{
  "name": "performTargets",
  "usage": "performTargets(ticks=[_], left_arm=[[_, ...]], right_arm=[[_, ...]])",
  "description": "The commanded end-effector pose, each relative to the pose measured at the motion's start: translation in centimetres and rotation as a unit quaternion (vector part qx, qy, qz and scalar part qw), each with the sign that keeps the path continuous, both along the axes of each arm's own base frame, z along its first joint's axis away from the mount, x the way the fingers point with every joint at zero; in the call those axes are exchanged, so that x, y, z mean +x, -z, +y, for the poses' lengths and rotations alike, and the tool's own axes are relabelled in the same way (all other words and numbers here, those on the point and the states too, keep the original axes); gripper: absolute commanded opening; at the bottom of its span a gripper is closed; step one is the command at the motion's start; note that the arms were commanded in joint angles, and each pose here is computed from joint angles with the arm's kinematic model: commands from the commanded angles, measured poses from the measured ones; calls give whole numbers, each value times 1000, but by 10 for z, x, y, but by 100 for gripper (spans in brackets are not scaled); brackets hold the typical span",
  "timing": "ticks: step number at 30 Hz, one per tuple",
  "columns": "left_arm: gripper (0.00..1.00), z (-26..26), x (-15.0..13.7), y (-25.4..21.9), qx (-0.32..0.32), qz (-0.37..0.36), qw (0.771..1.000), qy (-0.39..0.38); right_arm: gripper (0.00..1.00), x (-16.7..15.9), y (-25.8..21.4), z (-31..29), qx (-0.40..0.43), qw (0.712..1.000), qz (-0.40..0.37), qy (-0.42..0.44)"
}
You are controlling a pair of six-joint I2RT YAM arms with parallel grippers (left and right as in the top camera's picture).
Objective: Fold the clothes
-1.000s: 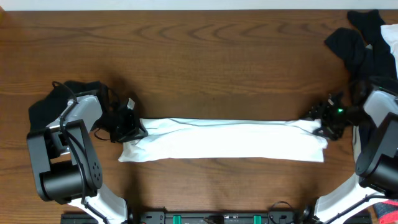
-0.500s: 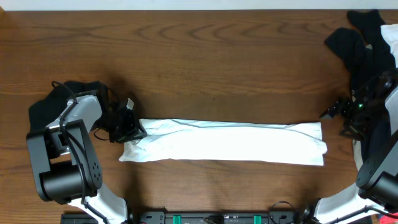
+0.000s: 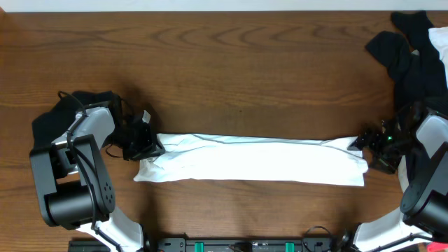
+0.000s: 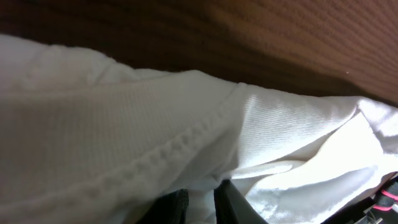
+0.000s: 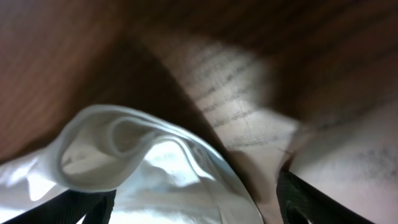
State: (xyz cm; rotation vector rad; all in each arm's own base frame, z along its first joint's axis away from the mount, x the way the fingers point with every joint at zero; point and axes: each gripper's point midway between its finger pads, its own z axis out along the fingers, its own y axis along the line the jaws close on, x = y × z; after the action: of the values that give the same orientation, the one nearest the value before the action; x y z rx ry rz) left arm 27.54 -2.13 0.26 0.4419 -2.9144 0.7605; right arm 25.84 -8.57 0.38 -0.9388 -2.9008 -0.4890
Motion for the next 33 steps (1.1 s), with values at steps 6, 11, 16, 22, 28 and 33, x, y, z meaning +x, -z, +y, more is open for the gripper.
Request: performTargets(ticks=[6, 11, 16, 22, 28, 33], left_arm=[[19, 9, -6, 10, 20, 16, 1000, -4], [19, 9, -6, 9, 20, 16, 1000, -4], [19, 9, -6, 9, 20, 16, 1000, -4], [19, 9, -7, 9, 19, 17, 1000, -4], [19, 8, -7, 9, 19, 19, 1000, -4], [19, 8, -8, 9, 19, 20, 1000, -4]], right_arm=[[67, -17, 25, 22, 36, 999, -6, -2], [66, -28, 32, 31, 49, 999, 4, 0], [64, -36, 35, 37, 56, 998, 11, -8], [65, -38, 37, 33, 44, 999, 16, -10], [58, -43, 40, 27, 23, 999, 30, -10], [7, -40, 41, 25, 20, 999, 24, -10]])
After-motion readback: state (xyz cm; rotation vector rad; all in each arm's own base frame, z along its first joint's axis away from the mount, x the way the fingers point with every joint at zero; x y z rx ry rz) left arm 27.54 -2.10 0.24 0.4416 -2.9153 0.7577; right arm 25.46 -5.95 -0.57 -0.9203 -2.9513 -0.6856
